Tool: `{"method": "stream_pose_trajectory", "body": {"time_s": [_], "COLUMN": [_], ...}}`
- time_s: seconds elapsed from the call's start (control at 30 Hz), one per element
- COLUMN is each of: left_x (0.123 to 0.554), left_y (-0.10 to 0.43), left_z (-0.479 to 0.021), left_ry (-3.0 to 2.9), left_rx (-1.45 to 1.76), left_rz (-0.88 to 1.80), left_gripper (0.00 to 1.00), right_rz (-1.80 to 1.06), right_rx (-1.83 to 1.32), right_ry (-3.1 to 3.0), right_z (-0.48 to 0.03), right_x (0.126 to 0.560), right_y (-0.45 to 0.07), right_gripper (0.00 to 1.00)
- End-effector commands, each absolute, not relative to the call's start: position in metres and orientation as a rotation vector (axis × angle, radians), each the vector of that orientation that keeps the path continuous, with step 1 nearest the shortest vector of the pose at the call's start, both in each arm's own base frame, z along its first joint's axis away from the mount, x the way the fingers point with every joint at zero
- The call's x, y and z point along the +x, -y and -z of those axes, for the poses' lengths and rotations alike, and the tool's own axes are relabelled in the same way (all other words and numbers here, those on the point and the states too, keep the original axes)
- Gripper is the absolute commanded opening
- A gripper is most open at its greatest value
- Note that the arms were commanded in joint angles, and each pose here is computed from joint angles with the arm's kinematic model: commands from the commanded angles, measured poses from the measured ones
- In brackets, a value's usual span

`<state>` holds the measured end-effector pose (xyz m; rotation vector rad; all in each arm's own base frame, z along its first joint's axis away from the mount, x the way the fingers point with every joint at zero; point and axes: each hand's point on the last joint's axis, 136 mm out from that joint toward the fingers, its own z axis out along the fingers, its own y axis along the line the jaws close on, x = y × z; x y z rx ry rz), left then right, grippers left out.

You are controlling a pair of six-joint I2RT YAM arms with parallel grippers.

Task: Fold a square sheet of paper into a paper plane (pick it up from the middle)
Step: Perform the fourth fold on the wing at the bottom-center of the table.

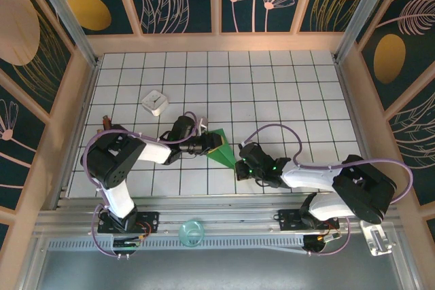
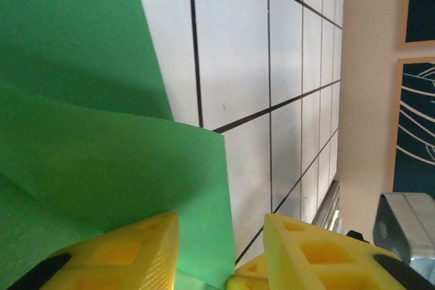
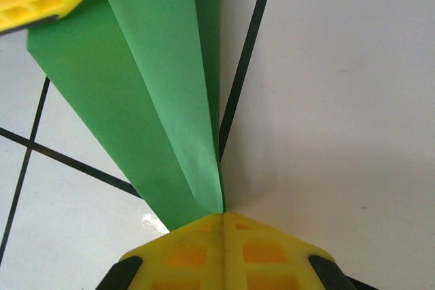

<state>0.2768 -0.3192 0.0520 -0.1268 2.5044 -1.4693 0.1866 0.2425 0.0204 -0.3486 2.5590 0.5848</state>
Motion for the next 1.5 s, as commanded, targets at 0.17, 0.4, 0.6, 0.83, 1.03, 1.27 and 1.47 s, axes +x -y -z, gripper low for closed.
{"method": "stream_pose_trajectory", "body": {"time_s": [0.17,0.4,0.6,0.83,1.03,1.27,1.47], "left_x": [0.267,0.278,0.275,0.263,0.257,0.255,0.252], "left_y": [0.330,0.344,0.332,0.318,0.313,0.309,0.307], "left_z": [-0.082,-0.072,-0.041,-0.024,-0.022,-0.013,-0.009], "left_ry": [-2.433,-2.469,-2.542,-2.554,-2.494,-2.516,-2.525], "left_rx": [-0.057,-0.020,-0.045,-0.026,-0.015,-0.022,-0.033], "left_rz": [1.579,1.541,1.440,1.392,1.415,1.392,1.390], "left_gripper": [0.38,0.37,0.33,0.30,0.30,0.29,0.30], "right_rz": [-0.586,-0.596,-0.597,-0.654,-0.863,-0.923,-0.860], "right_rx": [-0.377,-0.375,-0.369,-0.355,-0.303,-0.297,-0.276], "right_ry": [-2.549,-2.567,-2.555,-2.522,-2.469,-2.501,-2.530], "right_z": [-0.021,-0.016,-0.021,-0.037,-0.060,-0.054,-0.042], "right_x": [0.188,0.185,0.185,0.189,0.190,0.188,0.193], "right_y": [-0.245,-0.245,-0.244,-0.249,-0.256,-0.262,-0.259], "right_gripper": [0.02,0.02,0.03,0.09,0.15,0.15,0.16]}}
